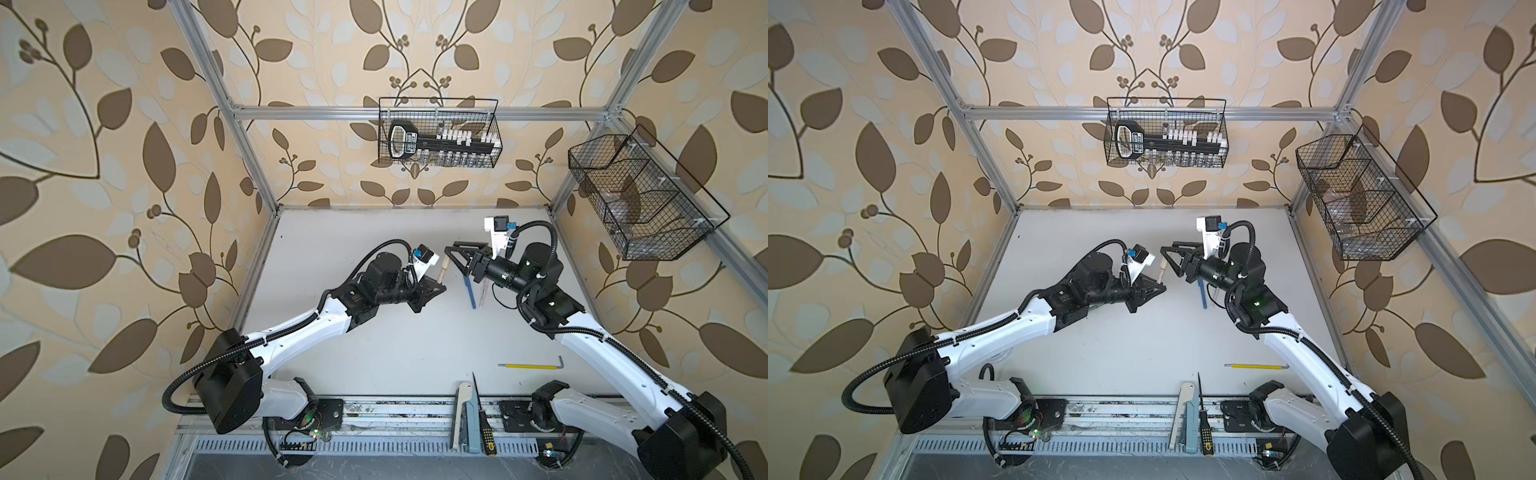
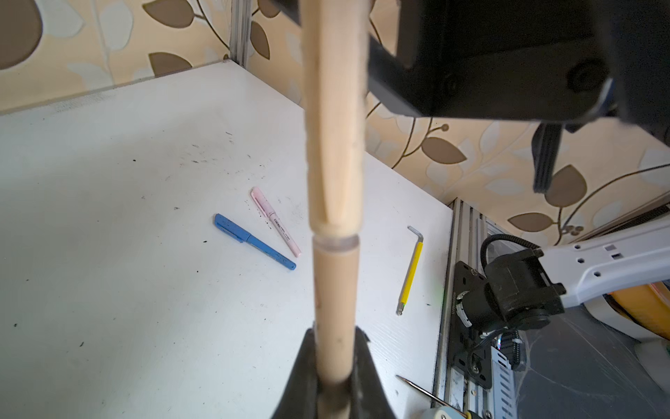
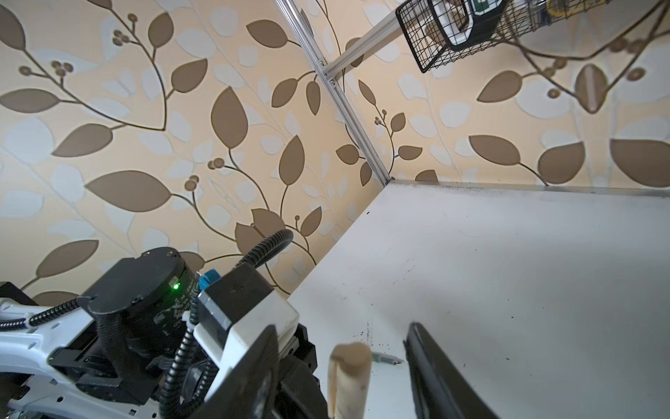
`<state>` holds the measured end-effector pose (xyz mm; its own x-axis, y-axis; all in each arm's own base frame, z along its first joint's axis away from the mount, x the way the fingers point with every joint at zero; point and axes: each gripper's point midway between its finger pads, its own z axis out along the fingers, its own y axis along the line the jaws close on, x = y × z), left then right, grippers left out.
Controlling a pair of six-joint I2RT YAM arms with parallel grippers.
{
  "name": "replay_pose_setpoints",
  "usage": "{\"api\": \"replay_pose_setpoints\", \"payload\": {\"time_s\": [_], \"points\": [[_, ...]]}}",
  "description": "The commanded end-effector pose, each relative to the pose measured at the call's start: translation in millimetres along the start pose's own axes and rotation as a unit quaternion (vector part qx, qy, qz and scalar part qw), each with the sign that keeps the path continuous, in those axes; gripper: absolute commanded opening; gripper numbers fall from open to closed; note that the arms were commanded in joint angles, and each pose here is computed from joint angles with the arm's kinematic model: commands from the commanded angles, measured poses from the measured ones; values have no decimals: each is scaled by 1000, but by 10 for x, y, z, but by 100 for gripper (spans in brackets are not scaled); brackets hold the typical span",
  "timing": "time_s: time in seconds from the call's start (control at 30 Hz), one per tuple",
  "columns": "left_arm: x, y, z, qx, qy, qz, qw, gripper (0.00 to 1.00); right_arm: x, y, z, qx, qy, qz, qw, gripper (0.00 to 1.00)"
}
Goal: Insert the pens into the pen caps
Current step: 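Open the right gripper off the capped beige pen, then lower the capped beige pen and open the left gripper while the right gripper draws back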
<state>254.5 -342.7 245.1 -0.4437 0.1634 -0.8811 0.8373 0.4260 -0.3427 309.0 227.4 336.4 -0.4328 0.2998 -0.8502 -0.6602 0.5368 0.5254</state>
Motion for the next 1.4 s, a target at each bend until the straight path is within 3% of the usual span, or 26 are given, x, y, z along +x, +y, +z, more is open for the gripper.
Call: {"api": "replay_pose_setpoints", "payload": {"time_s": [0.0,0.47,0.7,0.83,1.13,1.37], "points": [[-240,-153,-55,23,-27,26,999,0,40,67,50,-23,25,12,999,55],[-236,-140,-36,22,-26,27,999,0,-4,38,101,-24,26,18,999,37],[-320,-131,-18,18,-34,28,999,0,54,19,130,-28,38,31,998,13],[-555,-99,-44,0,-73,36,997,0,138,25,132,-32,48,37,998,0],[-1210,-73,-255,-27,-158,110,981,0,519,-115,140,-17,104,71,992,0],[-1764,212,-667,-49,-239,124,962,0,991,-178,149,-9,166,94,982,0]]}}
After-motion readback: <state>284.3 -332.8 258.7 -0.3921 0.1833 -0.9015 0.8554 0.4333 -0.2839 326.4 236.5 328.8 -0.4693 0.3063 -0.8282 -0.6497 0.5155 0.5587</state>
